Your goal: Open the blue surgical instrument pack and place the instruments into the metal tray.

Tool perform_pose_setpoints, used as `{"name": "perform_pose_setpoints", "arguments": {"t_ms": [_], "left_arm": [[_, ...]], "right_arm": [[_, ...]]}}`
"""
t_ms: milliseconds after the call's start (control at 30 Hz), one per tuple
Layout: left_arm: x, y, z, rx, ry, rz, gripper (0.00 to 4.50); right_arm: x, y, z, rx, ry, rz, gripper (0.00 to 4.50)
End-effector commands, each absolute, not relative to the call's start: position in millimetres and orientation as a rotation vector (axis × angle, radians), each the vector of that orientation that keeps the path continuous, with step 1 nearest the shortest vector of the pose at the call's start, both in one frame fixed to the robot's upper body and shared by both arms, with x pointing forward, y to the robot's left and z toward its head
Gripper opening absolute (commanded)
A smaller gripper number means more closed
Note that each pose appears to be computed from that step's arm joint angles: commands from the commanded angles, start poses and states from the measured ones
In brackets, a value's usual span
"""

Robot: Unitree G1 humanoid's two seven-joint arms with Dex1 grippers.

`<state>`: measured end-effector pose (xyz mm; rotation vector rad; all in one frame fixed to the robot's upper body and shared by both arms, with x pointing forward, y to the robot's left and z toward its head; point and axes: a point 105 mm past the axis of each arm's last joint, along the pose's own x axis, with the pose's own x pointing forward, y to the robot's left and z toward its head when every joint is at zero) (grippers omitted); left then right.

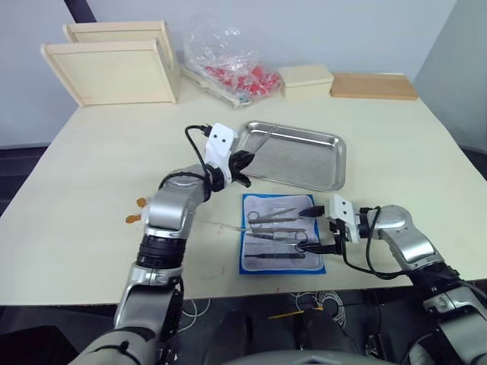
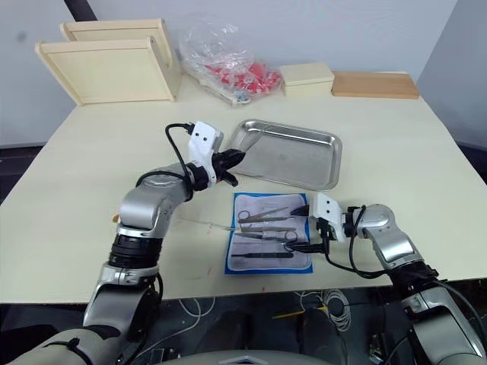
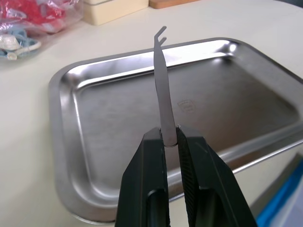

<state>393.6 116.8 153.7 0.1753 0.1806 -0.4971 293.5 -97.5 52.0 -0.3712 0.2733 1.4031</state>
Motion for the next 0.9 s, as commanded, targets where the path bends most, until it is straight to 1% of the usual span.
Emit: {"name": "perform_pose_setpoints", "arguments": {"t_ms": [33, 133, 367, 533, 733, 833, 900], "left_arm": [[406.0, 108.5, 164.0, 0.206, 0.13, -0.426, 0.02], [414.9, 108.0, 158.3, 0.179, 0.169, -0.359, 0.02], [427.5, 103.6, 145.9, 0.154, 0.222, -0.292, 0.02], [430.7, 103.5, 139.1, 0.156, 0.249, -0.266, 0.02], [434.7, 113.5, 138.2, 0.176, 0.238, -0.22, 0.02], [434.1, 115.1, 135.6, 0.166, 0.244, -0.226, 0.02], [434.5, 117.4, 135.5, 0.18, 0.242, -0.214, 0.92]], "right_arm": [[270.2, -113.6, -7.5, -0.373, 0.548, 1.379, 4.5], [270.6, -112.8, -7.0, -0.37, 0.544, 1.378, 4.5], [270.9, -111.6, -7.2, -0.369, 0.542, 1.377, 4.5], [271.5, -111.5, -7.1, -0.369, 0.54, 1.372, 4.5], [273.3, -111.0, -5.4, -0.367, 0.528, 1.362, 4.5], [273.7, -111.2, -5.0, -0.367, 0.526, 1.36, 4.5], [273.6, -110.9, -5.0, -0.367, 0.526, 1.362, 4.5]]}}
